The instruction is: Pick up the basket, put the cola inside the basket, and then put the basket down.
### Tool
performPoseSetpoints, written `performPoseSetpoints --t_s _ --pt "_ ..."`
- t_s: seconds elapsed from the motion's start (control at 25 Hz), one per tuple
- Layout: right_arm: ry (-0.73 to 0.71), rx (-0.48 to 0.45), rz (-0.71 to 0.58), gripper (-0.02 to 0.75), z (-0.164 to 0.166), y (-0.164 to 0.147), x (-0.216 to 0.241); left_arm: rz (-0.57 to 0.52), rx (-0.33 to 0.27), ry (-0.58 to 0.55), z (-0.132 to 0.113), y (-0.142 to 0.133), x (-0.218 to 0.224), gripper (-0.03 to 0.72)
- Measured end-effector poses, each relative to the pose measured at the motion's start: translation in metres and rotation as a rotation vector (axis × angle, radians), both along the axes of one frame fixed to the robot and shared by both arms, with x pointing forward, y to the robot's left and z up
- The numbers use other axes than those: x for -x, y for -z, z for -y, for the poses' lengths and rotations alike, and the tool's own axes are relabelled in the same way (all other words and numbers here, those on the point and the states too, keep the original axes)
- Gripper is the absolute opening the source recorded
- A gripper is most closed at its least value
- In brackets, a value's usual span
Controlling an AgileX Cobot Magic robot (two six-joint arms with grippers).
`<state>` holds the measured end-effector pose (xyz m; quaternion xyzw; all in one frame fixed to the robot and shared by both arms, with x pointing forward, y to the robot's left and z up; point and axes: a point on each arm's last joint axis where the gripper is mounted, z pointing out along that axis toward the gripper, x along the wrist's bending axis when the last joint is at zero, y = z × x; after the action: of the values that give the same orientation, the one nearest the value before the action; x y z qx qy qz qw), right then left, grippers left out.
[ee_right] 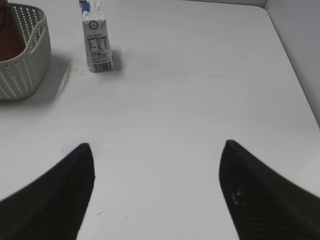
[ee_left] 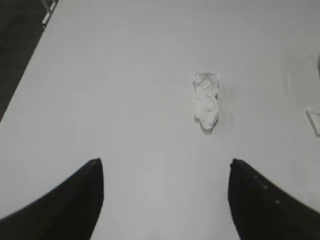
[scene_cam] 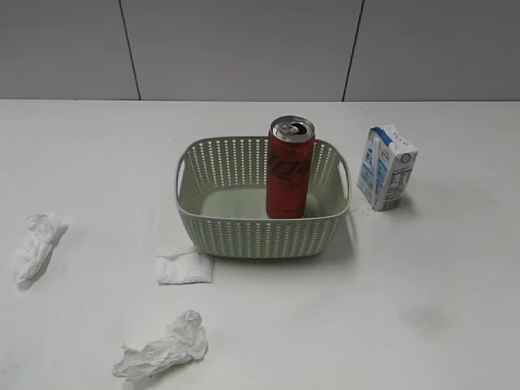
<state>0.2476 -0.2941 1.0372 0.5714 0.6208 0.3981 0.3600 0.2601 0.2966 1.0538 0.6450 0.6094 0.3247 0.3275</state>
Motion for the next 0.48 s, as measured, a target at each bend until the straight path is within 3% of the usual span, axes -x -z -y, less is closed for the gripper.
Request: performPoseSetpoints --t_s 0.32,0.48 --pt "0.0 0.0 0.0 0.589 0.0 0.0 0.0 0.147 -0.007 -0.001 0.001 -0.001 0.023 0.589" --pt "0.0 0.0 0.0 0.589 0.0 0.0 0.0 0.165 -0.009 -0.001 0.001 -0.001 0.027 0.589"
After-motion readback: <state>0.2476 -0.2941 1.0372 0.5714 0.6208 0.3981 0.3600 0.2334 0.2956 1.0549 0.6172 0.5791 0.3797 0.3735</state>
